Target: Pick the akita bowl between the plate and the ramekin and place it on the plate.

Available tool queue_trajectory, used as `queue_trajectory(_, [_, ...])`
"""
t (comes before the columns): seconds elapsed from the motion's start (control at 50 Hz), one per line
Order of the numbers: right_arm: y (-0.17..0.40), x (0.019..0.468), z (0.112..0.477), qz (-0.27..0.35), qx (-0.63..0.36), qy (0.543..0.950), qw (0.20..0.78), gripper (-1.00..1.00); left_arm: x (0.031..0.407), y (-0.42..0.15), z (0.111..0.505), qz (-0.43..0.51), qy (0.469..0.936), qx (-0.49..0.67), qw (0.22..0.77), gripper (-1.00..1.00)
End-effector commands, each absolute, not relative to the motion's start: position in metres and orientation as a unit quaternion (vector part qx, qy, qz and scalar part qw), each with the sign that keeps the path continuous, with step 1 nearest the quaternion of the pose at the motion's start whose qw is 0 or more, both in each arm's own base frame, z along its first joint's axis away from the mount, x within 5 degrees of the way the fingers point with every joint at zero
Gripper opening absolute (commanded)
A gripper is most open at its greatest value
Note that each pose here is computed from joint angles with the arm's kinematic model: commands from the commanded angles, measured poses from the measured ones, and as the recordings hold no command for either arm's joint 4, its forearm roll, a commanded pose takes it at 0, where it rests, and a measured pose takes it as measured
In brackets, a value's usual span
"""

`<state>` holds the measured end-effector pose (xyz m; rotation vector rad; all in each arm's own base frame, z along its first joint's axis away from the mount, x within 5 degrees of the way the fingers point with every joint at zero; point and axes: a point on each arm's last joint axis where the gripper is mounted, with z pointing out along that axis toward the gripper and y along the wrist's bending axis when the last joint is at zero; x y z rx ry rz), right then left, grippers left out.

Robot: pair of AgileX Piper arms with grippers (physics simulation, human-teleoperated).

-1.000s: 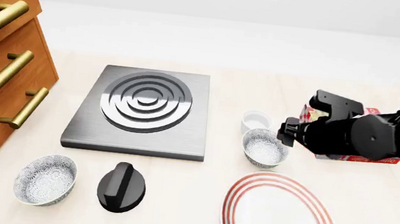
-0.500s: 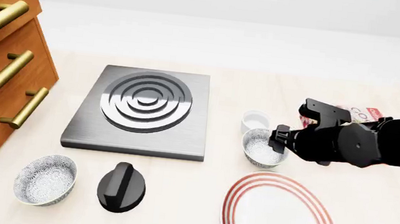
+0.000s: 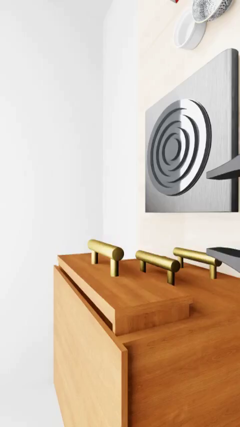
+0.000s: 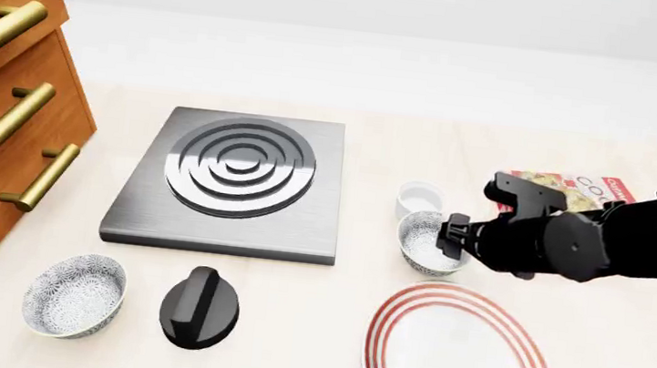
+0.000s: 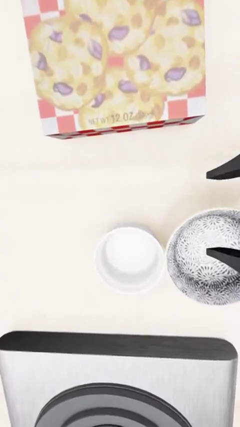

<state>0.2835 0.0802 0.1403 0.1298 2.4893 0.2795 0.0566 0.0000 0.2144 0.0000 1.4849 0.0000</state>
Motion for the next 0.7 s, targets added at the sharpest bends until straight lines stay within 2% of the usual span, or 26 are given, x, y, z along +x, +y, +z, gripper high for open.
queue_trajectory(0.02, [0.0814,0.2849,0.1347,0.107,0.051,0.944,0.309,1.0,0.0566,0.0,0.2144,0.0,0.676,0.0,0.737,1.0])
queue_trajectory(0.42, [0.0786,0.286,0.1336,0.104,0.055,0.944,0.308,1.0,0.0566,0.0,0.2144,0.0,0.676,0.0,0.737,1.0])
queue_trajectory(0.44, [0.0772,0.2859,0.1341,0.103,0.055,0.944,0.309,-1.0,0.0566,0.0,0.2144,0.0,0.676,0.0,0.737,1.0])
queue_trajectory(0.7, [0.0776,0.2854,0.1282,0.103,0.059,0.945,0.304,-1.0,0.0566,0.0,0.2144,0.0,0.676,0.0,0.737,1.0])
